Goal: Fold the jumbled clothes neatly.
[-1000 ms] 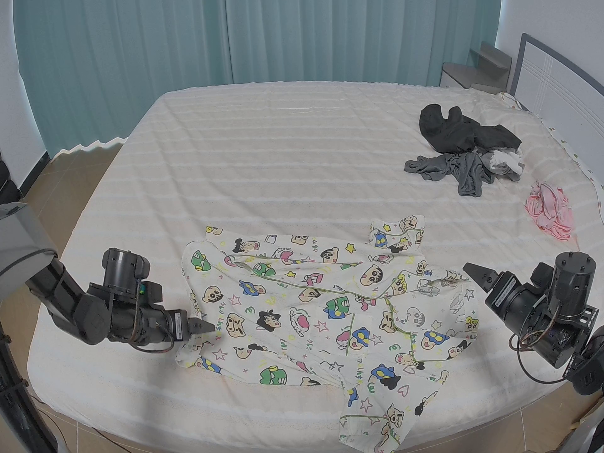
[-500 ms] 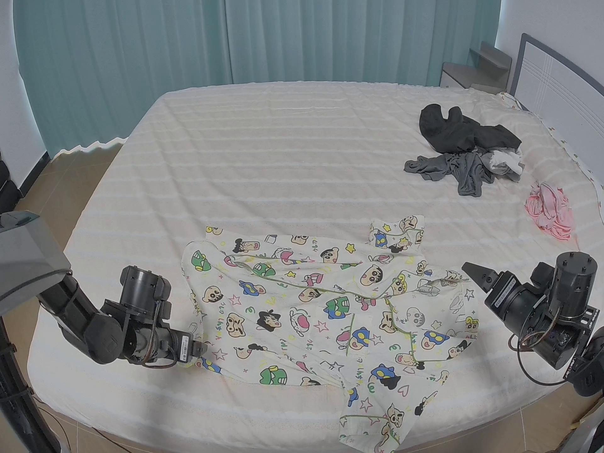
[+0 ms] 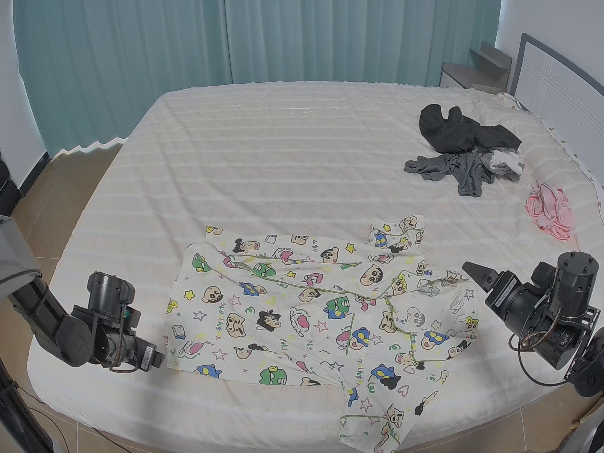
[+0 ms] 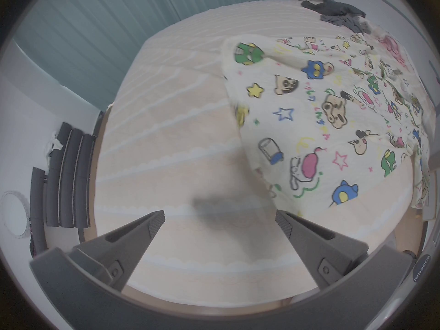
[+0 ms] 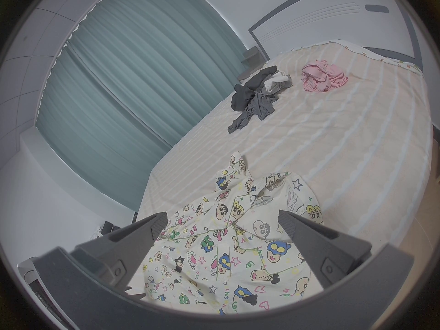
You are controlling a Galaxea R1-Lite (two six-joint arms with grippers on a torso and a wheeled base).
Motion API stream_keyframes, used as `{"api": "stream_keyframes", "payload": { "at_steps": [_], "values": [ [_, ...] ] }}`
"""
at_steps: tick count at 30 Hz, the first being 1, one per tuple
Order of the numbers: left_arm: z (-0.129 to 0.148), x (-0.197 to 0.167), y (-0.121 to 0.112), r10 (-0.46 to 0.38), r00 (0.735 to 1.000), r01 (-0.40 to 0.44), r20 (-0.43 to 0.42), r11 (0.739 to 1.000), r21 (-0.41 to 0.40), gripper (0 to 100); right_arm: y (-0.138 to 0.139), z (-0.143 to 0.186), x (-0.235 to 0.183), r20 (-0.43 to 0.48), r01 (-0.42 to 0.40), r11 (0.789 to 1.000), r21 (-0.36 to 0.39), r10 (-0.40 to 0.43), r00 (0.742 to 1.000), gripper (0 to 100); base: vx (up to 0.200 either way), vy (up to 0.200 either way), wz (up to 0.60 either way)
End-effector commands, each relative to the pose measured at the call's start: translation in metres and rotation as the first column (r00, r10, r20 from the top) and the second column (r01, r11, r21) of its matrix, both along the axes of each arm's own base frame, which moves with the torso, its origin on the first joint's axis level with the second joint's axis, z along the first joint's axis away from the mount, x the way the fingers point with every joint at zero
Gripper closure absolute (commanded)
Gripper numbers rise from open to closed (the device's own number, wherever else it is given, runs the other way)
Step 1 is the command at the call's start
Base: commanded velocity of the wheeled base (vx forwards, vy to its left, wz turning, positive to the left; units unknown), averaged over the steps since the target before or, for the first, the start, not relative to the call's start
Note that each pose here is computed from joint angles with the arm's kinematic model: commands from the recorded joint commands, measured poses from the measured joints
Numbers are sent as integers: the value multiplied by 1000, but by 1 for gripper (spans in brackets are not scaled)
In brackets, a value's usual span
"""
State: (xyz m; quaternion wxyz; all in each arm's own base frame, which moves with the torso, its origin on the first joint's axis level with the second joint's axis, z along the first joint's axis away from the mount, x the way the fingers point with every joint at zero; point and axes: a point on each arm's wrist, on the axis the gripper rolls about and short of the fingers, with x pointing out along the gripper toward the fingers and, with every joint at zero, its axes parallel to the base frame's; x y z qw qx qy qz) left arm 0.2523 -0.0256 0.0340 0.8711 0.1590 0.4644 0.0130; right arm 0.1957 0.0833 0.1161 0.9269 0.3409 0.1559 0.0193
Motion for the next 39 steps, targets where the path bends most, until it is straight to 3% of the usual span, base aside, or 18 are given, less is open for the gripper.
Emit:
{"api": "stream_keyframes", "payload": {
  "at_steps": [1, 6, 10, 13, 16, 17, 19, 20, 24, 29, 39],
  "values": [
    [16, -1, 22, 67, 996, -68, 59, 997, 23, 0, -1, 2, -2, 10, 0, 1000, 4, 0, 1000, 0, 0, 0, 0],
    [21, 4, 45, 112, 991, -116, 73, 992, 49, 0, -1, 2, -2, 10, -2, 1000, 5, 2, 1000, 0, 0, 0, 0],
    [27, 4, 48, 108, 990, -111, 93, 993, 25, 0, -1, 2, -2, 10, -2, 1000, 5, 2, 1000, 0, 0, 0, 0],
    [34, -5, 43, 83, 993, -77, 85, 995, -65, 0, 0, 2, -2, 7, -3, 1000, 5, 3, 1000, 0, 0, 0, 0],
    [45, -16, 19, 86, 995, -73, 42, 966, -248, 0, -1, 2, -2, 7, -1, 1000, 5, 1, 1000, 0, 0, 0, 0],
    [45, -16, 19, 86, 995, -73, 42, 966, -248, 0, -1, 2, -2, 7, -1, 1000, 5, 1, 1000, 0, 0, 0, 0],
    [52, -25, -1, 71, 997, -73, -19, 911, -406, 0, 0, 2, -2, 7, -4, 1000, 5, 4, 1000, 0, 0, 0, 0],
    [51, -27, -4, 61, 997, -73, -43, 906, -417, 0, 0, 2, -2, 7, -4, 1000, 5, 4, 1000, 0, 0, 0, 0],
    [33, -27, -13, 35, 991, -81, -126, 921, -382, 0, 0, 2, -2, 7, -4, 1000, 5, 4, 1000, 0, 0, 0, 0],
    [5, -17, -17, 87, 979, -137, -187, 952, -273, 0, 0, 2, -2, 9, -4, 1000, 5, 4, 1000, 0, 0, 0, 0],
    [-20, -4, -19, 127, 977, -162, -174, 965, -207, 0, 0, 2, -2, 9, -4, 1000, 5, 4, 1000, 0, 0, 0, 0]
  ]
}}
